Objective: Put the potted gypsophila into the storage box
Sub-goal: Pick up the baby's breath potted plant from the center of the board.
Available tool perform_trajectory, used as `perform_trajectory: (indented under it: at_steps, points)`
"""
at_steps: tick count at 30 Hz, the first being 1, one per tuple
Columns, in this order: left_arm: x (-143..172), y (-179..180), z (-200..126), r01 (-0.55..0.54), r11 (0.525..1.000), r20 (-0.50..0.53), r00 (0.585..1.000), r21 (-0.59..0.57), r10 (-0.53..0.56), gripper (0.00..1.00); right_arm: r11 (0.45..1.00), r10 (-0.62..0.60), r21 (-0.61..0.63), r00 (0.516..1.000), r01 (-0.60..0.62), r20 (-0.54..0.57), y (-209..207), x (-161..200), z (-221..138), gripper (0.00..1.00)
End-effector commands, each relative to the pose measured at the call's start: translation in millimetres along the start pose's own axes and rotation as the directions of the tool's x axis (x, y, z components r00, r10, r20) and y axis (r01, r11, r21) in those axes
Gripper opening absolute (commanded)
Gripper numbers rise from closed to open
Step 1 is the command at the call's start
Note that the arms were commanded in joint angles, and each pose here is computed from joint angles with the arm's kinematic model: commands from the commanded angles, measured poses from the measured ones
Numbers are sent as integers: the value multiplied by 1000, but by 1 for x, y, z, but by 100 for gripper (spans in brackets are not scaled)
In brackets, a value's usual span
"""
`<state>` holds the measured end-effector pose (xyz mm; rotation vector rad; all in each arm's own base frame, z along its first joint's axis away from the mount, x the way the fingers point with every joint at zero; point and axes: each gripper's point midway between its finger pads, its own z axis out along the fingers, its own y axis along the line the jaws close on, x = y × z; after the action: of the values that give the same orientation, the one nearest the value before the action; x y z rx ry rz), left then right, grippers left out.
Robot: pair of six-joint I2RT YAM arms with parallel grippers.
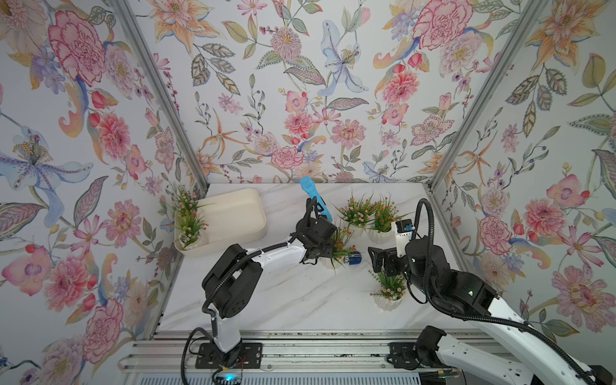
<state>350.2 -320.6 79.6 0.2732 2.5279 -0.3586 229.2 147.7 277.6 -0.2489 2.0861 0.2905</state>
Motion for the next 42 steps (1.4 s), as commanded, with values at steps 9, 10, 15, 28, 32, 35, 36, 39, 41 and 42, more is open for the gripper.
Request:
perform_trajectory:
  at_steps: [9,10,15,28,32,35,36,39,41,42]
  points:
    - [-12,2,-28,-12,999,39,999,-35,13,5,999,-35,37,999,37,-38,0,3,10,100]
    - [-14,3,-33,-7,999,49,999,-37,9,4,999,-40,35,998,41,-39,1,2,11,100]
    - [-20,11,-59,31,999,103,994,-42,-26,0,998,-66,-3,998,66,-8,15,-13,21,100]
    - [-21,73,-137,168,973,213,968,-156,-133,0,971,-123,-187,980,152,158,79,-84,50,100]
    - [-27,112,-157,249,952,269,943,-177,-197,0,961,-117,-227,974,160,192,98,-102,67,100]
    - [-36,144,-171,310,930,321,917,-195,-238,0,949,-117,-265,972,170,204,116,-113,84,100]
    - [-39,154,-175,324,924,336,909,-203,-245,0,944,-120,-279,971,176,207,122,-117,89,100]
    - [-49,189,-181,364,904,366,891,-224,-269,0,929,-130,-315,968,194,213,142,-128,107,100]
    - [-56,213,-181,385,890,374,884,-244,-280,0,922,-141,-327,967,206,213,153,-135,120,100]
    - [-58,223,-181,392,884,377,882,-255,-283,0,919,-142,-332,965,211,221,159,-141,123,100]
